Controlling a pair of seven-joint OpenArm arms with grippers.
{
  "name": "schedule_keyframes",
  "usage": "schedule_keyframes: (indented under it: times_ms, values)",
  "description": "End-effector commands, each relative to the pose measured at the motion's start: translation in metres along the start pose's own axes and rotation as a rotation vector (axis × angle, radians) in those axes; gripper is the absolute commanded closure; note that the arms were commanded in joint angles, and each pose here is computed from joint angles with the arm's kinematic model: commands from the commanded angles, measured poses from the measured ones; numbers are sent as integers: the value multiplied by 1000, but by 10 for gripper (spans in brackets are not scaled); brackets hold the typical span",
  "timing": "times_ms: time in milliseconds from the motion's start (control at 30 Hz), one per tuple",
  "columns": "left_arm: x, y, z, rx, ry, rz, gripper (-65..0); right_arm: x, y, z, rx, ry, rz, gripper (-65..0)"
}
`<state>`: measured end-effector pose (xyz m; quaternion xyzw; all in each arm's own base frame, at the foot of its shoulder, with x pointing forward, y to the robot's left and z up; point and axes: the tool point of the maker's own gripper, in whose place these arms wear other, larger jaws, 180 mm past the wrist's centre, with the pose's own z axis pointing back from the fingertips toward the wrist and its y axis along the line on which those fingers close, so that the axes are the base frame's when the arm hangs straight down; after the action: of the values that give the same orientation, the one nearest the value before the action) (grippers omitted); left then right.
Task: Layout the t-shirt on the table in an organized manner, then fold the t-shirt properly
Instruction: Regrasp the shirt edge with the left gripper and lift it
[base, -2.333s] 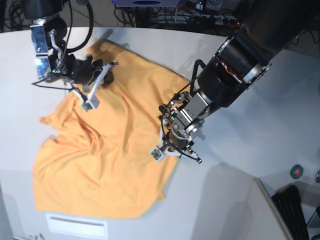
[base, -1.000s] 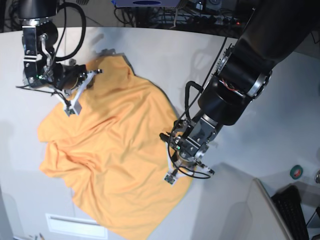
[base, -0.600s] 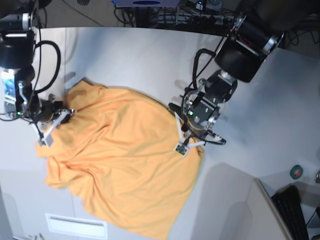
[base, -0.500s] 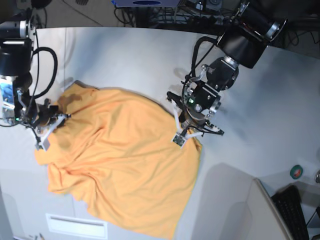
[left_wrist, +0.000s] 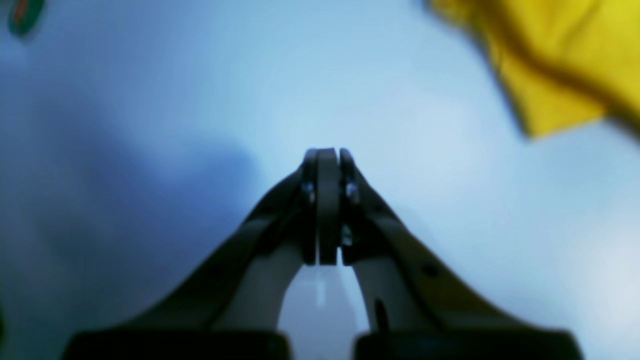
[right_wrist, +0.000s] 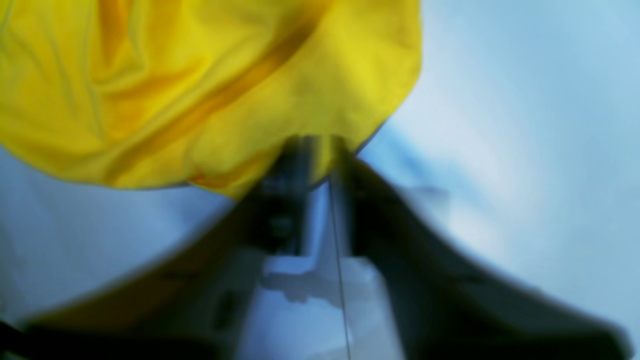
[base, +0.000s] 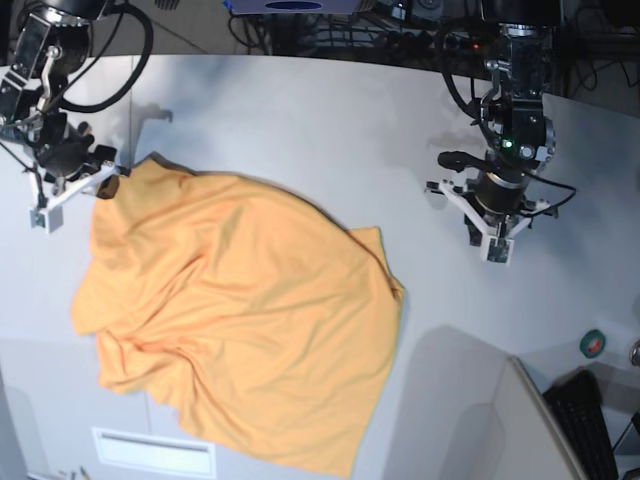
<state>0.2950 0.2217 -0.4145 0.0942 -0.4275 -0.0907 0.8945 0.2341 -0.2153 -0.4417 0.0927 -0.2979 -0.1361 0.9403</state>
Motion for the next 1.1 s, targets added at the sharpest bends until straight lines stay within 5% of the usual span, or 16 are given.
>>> schedule_keyframes:
  times_ms: [0, 33, 100, 267, 367, 667, 733, 833, 1067]
  values:
    - [0, 12, 4, 13, -21, -8, 0, 11, -1, 5, -3, -51, -10, -284]
    - [-6, 14, 6, 5, -20, -5, 0, 5, -1, 5, -4, -46, -34, -353]
    - [-16, 16, 8, -26, -8, 47, -41, -6, -1, 4, -5, -34, -81, -393]
    - [-29, 29, 11, -62, -27, 341, -367, -30, 11, -10, 59, 30, -84, -395]
    - [-29, 15, 8, -127, -27, 388, -471, -35, 13, -21, 77, 46, -110, -389]
    - [-39, -69, -10, -317, 62, 367, -481, -39, 22, -41, 114, 58, -146, -375]
    - [-39, -77, -14, -324, 69, 388, -481, -37, 15, -43, 107, 67, -141, -269]
    - [-42, -79, -15, -325, 75, 394, -481, -35, 14, -37, 100, 85, -123, 0]
    - [-56, -80, -17, -323, 113, 396, -481, 6, 24, -2, 77, 13, -15, 0]
